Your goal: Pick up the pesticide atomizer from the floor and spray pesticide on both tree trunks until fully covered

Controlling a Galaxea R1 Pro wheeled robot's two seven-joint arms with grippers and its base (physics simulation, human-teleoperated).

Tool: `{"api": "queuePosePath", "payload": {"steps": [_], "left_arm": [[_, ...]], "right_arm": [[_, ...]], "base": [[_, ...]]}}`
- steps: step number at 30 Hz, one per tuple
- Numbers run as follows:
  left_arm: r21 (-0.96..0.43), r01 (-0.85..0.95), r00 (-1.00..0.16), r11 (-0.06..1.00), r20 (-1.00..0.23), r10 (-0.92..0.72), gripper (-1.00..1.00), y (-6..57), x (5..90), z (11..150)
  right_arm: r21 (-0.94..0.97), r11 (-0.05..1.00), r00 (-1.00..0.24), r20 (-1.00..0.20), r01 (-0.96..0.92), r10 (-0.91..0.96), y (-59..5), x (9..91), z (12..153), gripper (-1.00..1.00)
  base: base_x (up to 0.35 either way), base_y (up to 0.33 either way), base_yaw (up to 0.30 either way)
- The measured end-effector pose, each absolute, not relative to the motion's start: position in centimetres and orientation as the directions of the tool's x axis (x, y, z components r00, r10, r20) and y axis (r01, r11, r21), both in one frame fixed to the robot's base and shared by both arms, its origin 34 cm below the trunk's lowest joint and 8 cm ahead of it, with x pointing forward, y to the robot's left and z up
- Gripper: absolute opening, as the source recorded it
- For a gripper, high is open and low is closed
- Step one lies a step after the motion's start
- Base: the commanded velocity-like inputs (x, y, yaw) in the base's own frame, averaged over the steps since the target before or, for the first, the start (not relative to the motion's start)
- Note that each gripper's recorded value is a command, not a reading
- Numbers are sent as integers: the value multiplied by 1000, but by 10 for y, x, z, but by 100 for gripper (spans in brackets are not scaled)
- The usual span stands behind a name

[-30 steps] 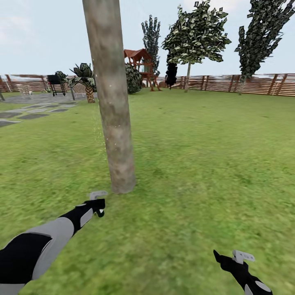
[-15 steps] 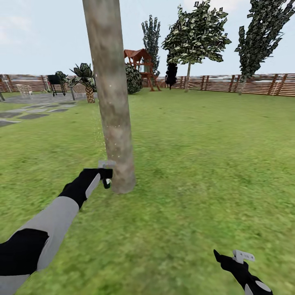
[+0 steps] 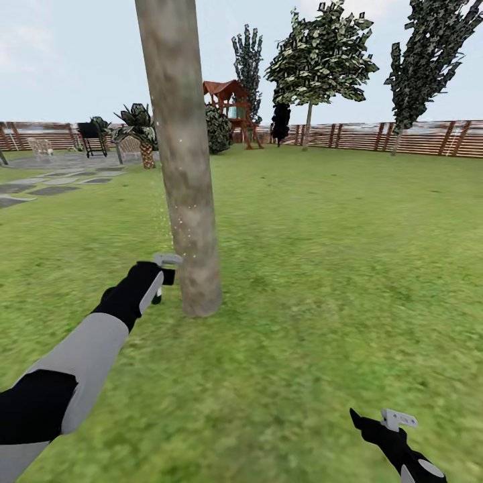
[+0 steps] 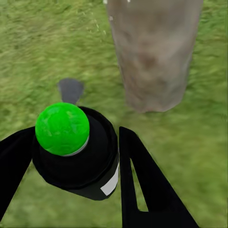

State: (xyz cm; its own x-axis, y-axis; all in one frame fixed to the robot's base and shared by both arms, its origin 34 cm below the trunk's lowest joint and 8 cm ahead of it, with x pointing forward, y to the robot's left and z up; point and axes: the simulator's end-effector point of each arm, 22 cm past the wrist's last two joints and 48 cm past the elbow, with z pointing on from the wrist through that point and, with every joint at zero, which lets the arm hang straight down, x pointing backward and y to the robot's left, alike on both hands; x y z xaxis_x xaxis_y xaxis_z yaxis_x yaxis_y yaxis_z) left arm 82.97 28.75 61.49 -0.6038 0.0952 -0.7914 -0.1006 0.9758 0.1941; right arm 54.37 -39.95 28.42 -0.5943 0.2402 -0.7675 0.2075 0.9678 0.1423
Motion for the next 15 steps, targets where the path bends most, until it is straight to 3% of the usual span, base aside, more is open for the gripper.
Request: {"api": "queuePosePath", "payload": {"steps": [7, 15], "left_arm": [[210, -91, -598, 974, -793, 116, -100, 280, 832, 687], [199, -118, -487, 973, -865, 118, -100, 278, 853, 812]], "right_arm": [[142, 968, -593, -769, 208, 240, -400, 544, 285, 100], [142, 967, -591, -769, 211, 242, -401, 544, 285, 100]], "base": [[0, 0, 0], [0, 0, 0]]}}
